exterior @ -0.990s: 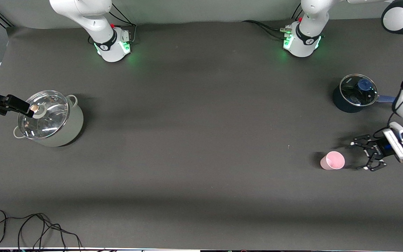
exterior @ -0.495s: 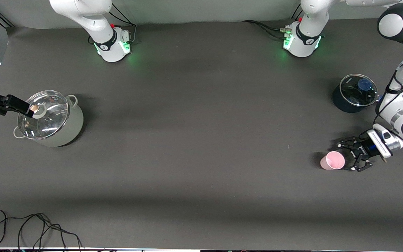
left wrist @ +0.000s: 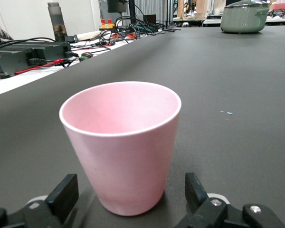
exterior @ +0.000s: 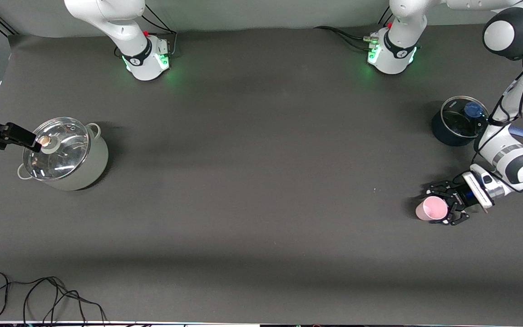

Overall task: Transfer pink cup from left to right arm
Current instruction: 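Close the left gripper around the pink cup's base, then lift the pink cup and carry it toward the table's middle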

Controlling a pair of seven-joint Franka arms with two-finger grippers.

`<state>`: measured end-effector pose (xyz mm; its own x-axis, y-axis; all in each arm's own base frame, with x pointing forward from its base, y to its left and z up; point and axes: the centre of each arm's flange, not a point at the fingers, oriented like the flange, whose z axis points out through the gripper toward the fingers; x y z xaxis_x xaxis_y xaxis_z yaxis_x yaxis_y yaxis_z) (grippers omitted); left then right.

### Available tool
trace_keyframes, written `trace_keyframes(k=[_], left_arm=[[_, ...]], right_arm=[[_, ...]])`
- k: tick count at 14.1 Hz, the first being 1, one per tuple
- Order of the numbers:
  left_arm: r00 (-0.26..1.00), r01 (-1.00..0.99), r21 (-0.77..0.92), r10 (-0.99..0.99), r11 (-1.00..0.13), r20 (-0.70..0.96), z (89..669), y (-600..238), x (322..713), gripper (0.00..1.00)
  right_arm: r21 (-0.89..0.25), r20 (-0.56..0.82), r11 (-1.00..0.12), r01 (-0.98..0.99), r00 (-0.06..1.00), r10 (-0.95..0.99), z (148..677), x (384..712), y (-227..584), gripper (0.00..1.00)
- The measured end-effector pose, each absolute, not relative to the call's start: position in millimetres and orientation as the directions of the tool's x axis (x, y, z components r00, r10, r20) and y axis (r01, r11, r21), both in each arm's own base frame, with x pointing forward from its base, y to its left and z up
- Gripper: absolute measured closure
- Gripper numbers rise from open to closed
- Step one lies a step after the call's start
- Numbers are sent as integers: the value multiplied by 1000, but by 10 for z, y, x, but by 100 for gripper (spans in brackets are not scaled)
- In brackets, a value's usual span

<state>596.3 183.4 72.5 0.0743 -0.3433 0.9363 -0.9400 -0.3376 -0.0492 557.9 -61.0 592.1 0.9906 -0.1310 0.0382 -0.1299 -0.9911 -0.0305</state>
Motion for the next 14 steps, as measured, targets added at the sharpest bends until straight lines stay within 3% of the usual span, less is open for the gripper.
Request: trace_keyframes(k=[2, 4, 5, 14], left_arm=[[75, -940, -47, -339, -338, 938, 719, 1794, 5973, 5], [74, -941, -47, -338, -336, 938, 719, 1766, 5982, 28], [74, -941, -47, -337, -336, 939, 719, 1761, 5984, 35], [134, -934, 16, -309, -357, 942, 868, 1598, 6124, 35]], right_arm=[[-30, 38, -991, -130, 991, -131, 5921, 5577, -625, 0], [-30, 38, -991, -129, 991, -130, 5921, 5577, -625, 0], [-30, 38, -991, -129, 991, -130, 5921, 5577, -625, 0], [-30, 38, -991, -127, 991, -128, 5921, 5577, -624, 0]])
